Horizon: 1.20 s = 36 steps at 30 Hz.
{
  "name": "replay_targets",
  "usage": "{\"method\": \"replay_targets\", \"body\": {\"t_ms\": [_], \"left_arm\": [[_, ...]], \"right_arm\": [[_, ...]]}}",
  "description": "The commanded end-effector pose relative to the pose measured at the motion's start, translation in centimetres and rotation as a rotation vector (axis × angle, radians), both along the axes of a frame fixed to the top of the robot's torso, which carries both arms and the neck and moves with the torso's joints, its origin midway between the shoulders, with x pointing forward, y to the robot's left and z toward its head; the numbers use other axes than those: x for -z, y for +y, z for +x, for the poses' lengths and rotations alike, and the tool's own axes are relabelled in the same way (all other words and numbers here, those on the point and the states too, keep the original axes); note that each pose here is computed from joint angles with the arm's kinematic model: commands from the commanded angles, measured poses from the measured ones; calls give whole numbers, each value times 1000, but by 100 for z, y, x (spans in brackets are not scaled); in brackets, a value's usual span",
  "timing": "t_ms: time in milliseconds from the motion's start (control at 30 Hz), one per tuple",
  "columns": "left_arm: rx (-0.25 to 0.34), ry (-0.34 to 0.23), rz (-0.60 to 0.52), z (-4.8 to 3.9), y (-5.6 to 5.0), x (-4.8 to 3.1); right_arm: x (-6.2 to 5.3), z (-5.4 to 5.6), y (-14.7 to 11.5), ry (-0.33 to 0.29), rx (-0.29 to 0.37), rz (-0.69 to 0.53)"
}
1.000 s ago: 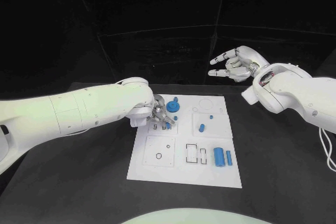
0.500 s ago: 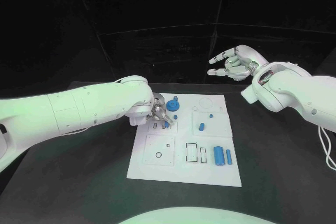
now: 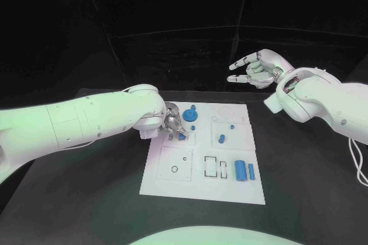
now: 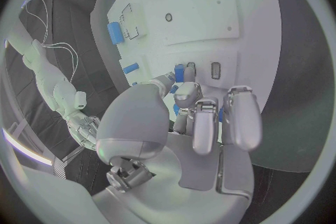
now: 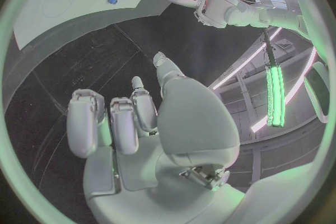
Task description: Assemble the parts on the task board
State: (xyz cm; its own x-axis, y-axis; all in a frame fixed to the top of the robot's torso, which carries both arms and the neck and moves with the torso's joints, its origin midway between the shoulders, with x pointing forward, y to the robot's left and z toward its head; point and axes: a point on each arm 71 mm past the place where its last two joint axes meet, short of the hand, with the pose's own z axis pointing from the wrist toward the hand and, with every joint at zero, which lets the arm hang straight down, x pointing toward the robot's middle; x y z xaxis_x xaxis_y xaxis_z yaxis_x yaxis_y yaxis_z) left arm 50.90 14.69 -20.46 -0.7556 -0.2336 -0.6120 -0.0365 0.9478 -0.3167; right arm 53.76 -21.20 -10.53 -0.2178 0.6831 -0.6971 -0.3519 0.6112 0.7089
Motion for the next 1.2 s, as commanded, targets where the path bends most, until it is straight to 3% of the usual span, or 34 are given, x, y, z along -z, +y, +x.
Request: {"method": "replay_targets", "body": {"t_ms": [33, 333, 800, 1200], "left_arm": [[-40, -45, -69, -3, 22, -41], [-69, -102, -90, -61, 116, -69], [-58, -163, -25, -84, 131, 7], [-36, -147, 23, -101, 107, 76]], "right_arm": [[-16, 7, -6, -5, -7, -3], [-12, 16, -21, -4, -6, -5], [-10, 19, -23, -3, -9, -6], [-7, 20, -12, 0, -15, -7]]}}
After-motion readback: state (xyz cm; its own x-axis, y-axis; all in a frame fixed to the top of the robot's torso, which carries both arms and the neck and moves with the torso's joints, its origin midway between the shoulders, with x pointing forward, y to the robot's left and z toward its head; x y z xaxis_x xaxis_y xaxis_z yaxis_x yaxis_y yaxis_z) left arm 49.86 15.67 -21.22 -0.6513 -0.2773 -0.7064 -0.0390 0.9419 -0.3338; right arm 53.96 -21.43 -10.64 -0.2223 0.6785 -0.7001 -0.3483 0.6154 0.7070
